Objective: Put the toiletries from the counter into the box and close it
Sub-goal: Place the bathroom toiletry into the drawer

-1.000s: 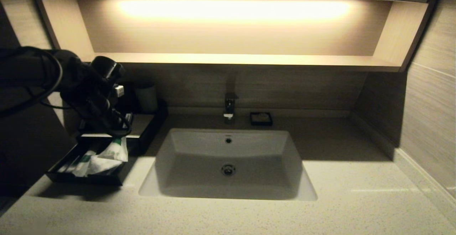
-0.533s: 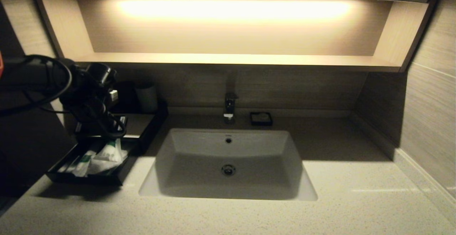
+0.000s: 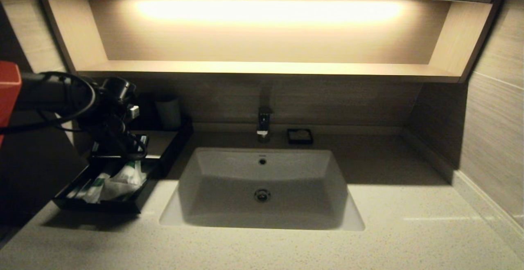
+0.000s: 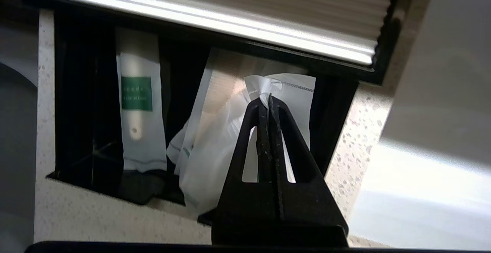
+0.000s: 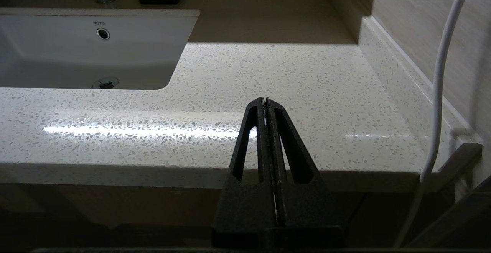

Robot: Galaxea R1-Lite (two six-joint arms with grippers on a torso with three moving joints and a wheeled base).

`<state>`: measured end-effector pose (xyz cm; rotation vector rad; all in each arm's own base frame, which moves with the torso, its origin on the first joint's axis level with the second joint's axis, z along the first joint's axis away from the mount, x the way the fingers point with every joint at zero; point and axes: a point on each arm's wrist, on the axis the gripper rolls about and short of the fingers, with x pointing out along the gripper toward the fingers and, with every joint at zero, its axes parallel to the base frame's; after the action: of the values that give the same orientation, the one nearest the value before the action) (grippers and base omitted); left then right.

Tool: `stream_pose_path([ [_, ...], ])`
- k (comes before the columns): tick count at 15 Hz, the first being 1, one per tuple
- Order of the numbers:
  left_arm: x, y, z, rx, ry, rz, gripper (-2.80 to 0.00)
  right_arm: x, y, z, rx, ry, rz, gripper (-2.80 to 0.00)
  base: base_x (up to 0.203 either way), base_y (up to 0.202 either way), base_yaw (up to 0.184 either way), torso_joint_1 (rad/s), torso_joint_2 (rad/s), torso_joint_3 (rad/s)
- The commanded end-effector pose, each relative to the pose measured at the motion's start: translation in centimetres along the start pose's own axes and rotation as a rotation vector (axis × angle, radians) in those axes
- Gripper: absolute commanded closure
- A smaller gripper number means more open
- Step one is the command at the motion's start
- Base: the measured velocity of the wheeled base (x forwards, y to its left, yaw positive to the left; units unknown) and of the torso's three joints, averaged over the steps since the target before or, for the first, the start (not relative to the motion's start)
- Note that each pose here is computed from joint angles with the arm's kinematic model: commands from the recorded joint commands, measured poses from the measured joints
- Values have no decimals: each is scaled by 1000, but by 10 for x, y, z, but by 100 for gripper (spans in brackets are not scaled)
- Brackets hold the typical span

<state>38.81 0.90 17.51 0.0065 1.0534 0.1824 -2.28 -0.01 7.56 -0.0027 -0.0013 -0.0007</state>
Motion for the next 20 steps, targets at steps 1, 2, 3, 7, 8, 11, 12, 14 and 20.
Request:
stream_pose_path([
  [1, 8, -1, 0, 5, 18, 3, 0, 0, 0, 0, 0, 1, 0, 0, 0, 0, 0, 0, 0, 0],
  [2, 9, -1, 0, 10, 20, 4, 0, 0, 0, 0, 0, 1, -1, 0, 0, 0, 0, 0, 0, 0],
  [3, 10, -1, 1, 20, 18, 4, 0, 0, 0, 0, 0, 1, 1, 0, 0, 0, 0, 0, 0, 0],
  [7, 11, -1, 3, 39, 13, 5, 0, 0, 0, 0, 0, 1, 1, 0, 0, 0, 0, 0, 0, 0],
  [8, 12, -1, 3, 46, 14, 6, 0, 0, 0, 0, 0, 1, 1, 0, 0, 0, 0, 0, 0, 0],
  [11, 18, -1, 2, 59, 30, 7, 0, 0, 0, 0, 0, 1, 1, 0, 0, 0, 0, 0, 0, 0],
  [12, 19, -1, 1, 64, 33, 7, 0, 0, 0, 0, 0, 1, 1, 0, 0, 0, 0, 0, 0, 0],
  [14, 20, -1, 1, 70, 36, 7, 0, 0, 0, 0, 0, 1, 1, 0, 0, 0, 0, 0, 0, 0],
  [20, 30, -3, -2, 94, 68, 8, 0, 0, 0, 0, 0, 1, 1, 0, 0, 0, 0, 0, 0, 0],
])
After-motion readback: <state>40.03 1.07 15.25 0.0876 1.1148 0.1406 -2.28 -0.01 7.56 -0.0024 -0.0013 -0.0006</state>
